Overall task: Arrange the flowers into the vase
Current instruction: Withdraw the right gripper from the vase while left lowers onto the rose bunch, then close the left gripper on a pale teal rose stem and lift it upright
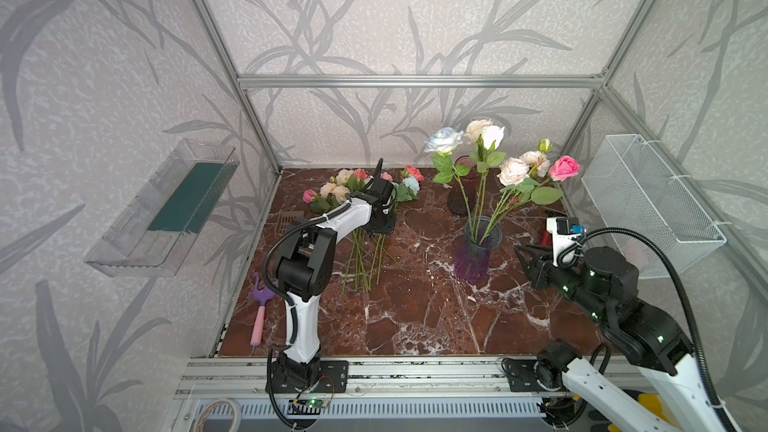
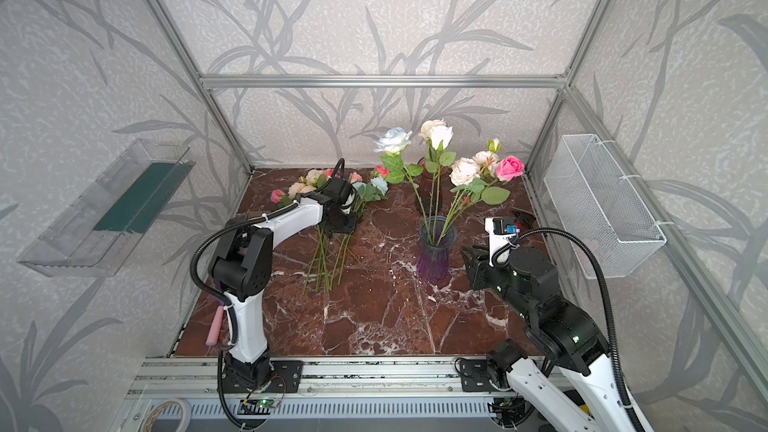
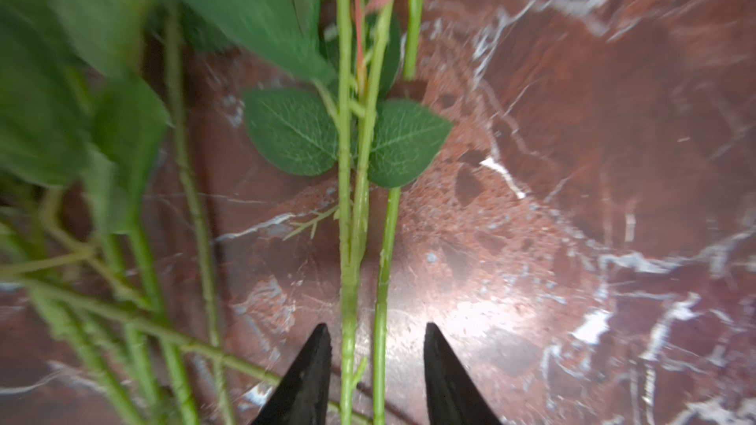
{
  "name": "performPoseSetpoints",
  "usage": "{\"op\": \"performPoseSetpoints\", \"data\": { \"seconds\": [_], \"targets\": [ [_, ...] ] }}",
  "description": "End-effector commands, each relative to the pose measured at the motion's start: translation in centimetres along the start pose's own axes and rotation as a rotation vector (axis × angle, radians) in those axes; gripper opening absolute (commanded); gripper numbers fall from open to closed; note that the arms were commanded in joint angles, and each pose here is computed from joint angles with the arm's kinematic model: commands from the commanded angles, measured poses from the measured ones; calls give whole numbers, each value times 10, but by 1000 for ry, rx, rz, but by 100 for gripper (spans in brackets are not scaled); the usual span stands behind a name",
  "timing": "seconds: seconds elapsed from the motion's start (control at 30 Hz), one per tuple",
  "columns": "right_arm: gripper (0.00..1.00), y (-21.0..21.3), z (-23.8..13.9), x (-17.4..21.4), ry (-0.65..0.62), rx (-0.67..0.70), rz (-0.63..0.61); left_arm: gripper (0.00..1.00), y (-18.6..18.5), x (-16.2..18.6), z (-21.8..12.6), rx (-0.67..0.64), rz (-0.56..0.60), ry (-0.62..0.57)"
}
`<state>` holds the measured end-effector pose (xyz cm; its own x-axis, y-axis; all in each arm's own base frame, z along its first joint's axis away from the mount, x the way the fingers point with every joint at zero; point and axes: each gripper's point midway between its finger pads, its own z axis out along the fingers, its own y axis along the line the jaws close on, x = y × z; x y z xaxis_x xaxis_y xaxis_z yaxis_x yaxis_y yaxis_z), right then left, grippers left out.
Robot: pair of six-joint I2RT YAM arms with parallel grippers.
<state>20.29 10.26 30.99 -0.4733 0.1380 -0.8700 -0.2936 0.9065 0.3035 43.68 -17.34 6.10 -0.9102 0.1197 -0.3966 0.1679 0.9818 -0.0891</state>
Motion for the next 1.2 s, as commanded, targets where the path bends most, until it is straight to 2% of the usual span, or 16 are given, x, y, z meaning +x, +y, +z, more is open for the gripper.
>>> {"op": "performPoseSetpoints", "data": {
  "seconds": [0.0,0.1,0.57,0.8,0.93,1.17],
  "targets": [
    [34,4,3,-5,-10,-19,-12,36,10,-8,-11,6,-21,-22],
    [34,5,4,-6,-12,-19,-14,33,13,-7,-4,11,-22,5],
    [34,6,5,-6,-14,-25,-12,29,10,10,28,39,-17,107],
    [34,7,4,-7,-17,-30,-8,17,13,15,33,23,-17,126],
    [34,8,-1,-11,-27,-33,-4,10,8,6,18,42,-18,96],
    [34,12,-11,-21,-47,-44,15,2,-2,-25,-41,98,-41,-68]
  ]
}}
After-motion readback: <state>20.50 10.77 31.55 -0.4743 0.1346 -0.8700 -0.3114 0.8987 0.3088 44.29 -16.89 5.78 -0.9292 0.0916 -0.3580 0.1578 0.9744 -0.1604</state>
